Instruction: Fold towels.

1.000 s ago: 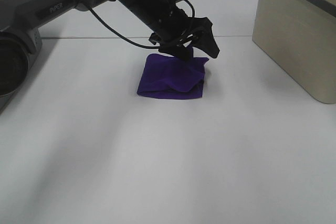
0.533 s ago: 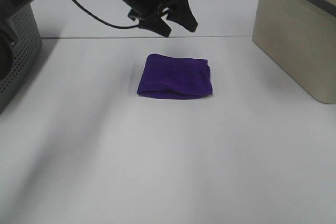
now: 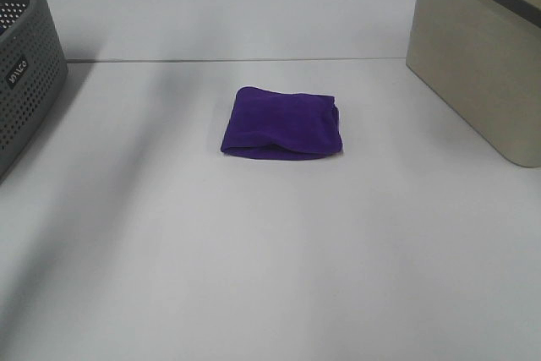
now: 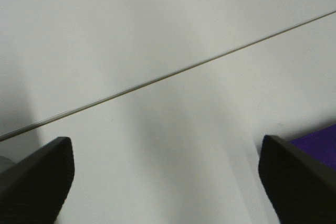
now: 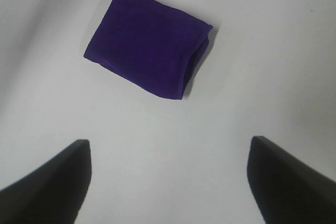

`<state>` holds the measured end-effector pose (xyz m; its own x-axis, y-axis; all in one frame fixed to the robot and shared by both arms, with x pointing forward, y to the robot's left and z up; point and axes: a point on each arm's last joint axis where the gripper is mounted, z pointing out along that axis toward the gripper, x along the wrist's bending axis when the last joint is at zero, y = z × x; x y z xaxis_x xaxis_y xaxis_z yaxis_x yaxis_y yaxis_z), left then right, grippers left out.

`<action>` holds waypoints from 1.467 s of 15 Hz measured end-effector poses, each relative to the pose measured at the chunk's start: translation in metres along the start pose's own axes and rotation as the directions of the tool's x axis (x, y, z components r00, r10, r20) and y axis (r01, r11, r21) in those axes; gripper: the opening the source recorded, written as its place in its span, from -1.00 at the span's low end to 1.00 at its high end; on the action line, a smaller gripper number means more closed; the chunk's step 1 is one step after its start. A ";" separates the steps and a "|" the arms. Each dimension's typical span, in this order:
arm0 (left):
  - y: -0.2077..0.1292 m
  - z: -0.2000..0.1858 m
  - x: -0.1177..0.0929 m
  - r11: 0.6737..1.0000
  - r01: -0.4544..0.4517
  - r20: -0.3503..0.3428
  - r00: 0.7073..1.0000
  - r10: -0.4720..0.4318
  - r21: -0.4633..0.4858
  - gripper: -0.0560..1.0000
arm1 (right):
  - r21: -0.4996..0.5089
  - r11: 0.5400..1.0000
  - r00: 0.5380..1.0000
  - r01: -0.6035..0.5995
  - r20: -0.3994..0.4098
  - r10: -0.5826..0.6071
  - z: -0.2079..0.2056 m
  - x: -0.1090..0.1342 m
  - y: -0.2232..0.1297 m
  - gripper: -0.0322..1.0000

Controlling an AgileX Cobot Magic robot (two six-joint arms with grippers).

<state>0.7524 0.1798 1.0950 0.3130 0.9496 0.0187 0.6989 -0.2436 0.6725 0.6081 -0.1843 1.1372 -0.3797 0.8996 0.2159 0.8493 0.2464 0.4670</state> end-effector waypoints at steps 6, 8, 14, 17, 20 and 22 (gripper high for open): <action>-0.055 -0.097 0.064 0.974 0.106 -0.077 0.993 -0.092 0.200 0.76 | -0.085 0.996 0.994 0.003 0.106 0.006 -0.050 0.005 -0.014 0.61; -0.091 -0.167 0.091 0.966 0.177 -0.156 0.977 -0.149 0.188 0.76 | -0.113 0.994 0.988 0.015 0.157 0.003 -0.082 0.010 -0.045 0.61; -0.246 -0.301 0.025 0.984 0.163 -0.215 0.966 -0.143 0.079 0.73 | -0.301 0.954 0.988 -0.002 0.145 0.047 -0.163 0.040 -0.223 0.61; -0.313 -0.317 -0.012 0.991 0.131 -0.217 0.967 -0.133 -0.025 0.73 | -0.414 0.910 0.981 -0.025 0.163 0.101 -0.161 0.038 -0.294 0.61; -0.364 -0.326 -0.034 0.996 0.052 -0.251 0.965 -0.069 -0.075 0.73 | -0.480 0.877 0.968 -0.004 0.219 0.124 -0.144 0.029 -0.344 0.61; -0.386 -0.339 -0.046 0.988 0.005 -0.273 0.961 -0.046 -0.152 0.73 | -0.554 0.832 0.968 0.020 0.220 0.124 -0.137 0.027 -0.374 0.61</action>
<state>0.2498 0.2969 1.0852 0.0928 0.9777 0.1886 0.5947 -0.2064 0.7770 0.2298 -0.3016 1.0862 -0.1818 0.9802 0.0781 0.4962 0.0229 0.8679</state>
